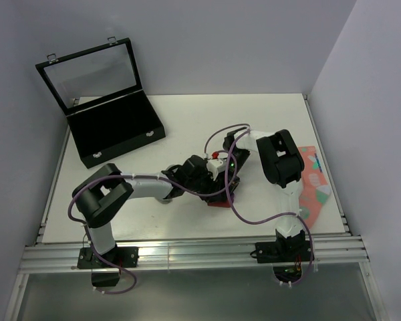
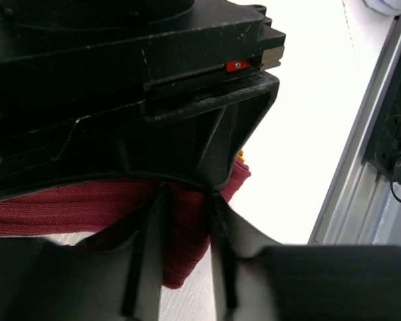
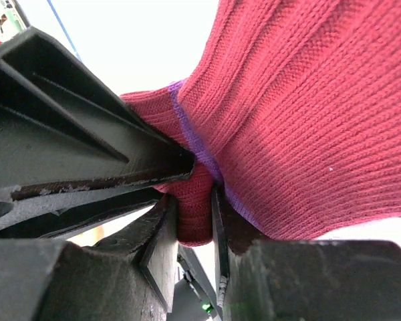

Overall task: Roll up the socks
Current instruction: Roll the sock at the center of the board.

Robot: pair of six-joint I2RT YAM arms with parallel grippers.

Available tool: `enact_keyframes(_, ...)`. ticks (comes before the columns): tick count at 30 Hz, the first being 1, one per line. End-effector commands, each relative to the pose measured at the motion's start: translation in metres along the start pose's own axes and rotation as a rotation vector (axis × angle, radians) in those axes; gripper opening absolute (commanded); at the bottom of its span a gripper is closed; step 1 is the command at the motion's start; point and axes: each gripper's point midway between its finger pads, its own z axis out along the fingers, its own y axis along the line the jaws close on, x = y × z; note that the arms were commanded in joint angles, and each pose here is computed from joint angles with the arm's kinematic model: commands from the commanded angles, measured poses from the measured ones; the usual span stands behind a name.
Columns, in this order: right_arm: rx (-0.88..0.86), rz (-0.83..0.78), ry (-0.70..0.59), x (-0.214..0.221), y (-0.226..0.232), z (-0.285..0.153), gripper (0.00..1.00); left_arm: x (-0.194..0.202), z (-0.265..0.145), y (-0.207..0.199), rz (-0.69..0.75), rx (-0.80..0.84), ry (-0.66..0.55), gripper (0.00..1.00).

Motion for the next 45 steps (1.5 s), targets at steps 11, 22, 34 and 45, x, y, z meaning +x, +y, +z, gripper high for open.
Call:
enact_keyframes(11,0.188,-0.092,0.02,-0.005,-0.051,0.0,0.01,0.015,-0.001,-0.009,-0.017,0.11,0.095,0.3)
enact_keyframes(22,0.188,-0.09,0.021,-0.003,-0.051,0.0,0.01,0.029,-0.002,-0.01,-0.028,0.155,0.185,0.38)
enact_keyframes(34,0.192,-0.088,0.012,-0.005,-0.051,0.0,0.01,0.04,-0.002,-0.002,-0.049,0.145,0.214,0.26)
enact_keyframes(45,0.208,-0.086,-0.063,-0.015,-0.045,-0.003,0.21,0.058,0.002,0.006,-0.121,0.115,0.284,0.0)
